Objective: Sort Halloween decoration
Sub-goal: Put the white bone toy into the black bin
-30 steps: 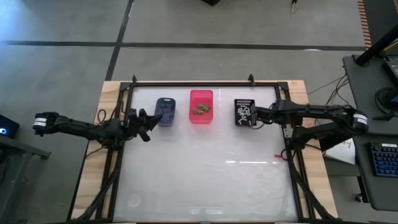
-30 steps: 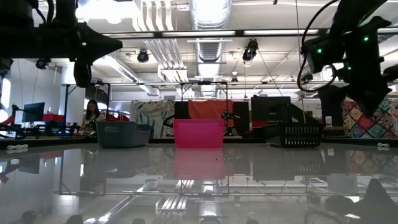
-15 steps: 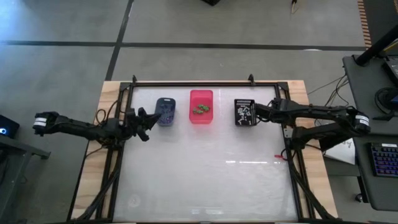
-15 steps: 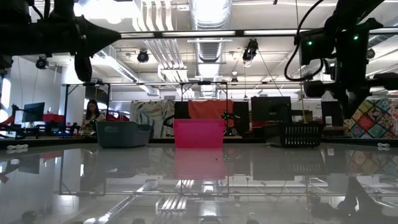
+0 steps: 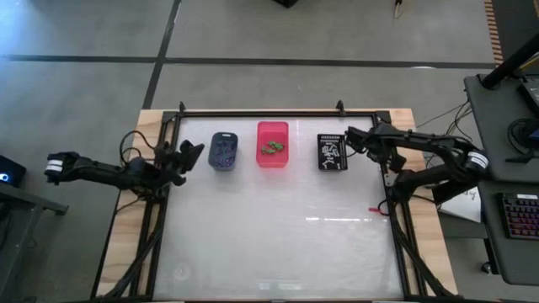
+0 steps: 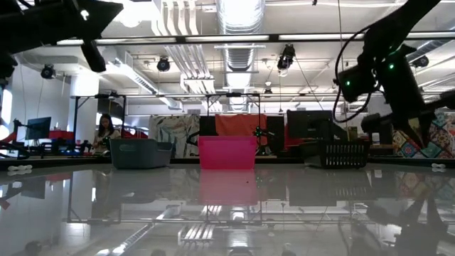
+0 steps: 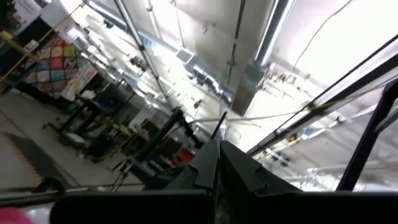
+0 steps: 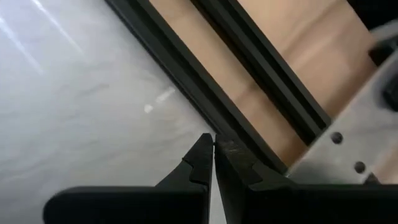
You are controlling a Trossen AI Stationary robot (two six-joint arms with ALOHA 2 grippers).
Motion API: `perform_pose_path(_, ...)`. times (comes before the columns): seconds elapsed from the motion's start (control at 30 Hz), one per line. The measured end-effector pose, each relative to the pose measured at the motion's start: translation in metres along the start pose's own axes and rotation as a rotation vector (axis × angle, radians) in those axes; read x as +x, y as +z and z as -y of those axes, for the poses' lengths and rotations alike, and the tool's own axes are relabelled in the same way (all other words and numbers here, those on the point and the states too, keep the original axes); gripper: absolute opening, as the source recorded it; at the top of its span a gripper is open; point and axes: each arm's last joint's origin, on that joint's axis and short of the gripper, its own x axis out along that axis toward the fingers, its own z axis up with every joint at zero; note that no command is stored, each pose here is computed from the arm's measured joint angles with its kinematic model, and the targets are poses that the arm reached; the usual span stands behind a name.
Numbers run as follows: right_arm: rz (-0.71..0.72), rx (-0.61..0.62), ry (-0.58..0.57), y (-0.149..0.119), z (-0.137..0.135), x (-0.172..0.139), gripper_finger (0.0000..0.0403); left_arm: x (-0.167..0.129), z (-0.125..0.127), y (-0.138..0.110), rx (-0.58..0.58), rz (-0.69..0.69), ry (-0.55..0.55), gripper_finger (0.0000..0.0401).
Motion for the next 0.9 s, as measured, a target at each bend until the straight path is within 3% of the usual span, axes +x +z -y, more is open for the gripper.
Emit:
perform_pose_path(0.23,-0.140,-0.022,-0.178,0.002,-0.012,0.026,0.0009,-0.002,0.006,0.013,0.018,0.119,-0.046,0.0000)
perform_pose_path(0.47,-0.164,-0.040,-0.303,-0.006,-0.019,0.043,0.0009,-0.007,0.010,0.026,0.084,0.214,-0.076,0.0000)
perform_pose_path(0.9,-0.209,-0.048,-0.255,-0.006,-0.020,0.040,0.0009,-0.010,0.012,0.034,0.139,0.261,-0.083,0.0000)
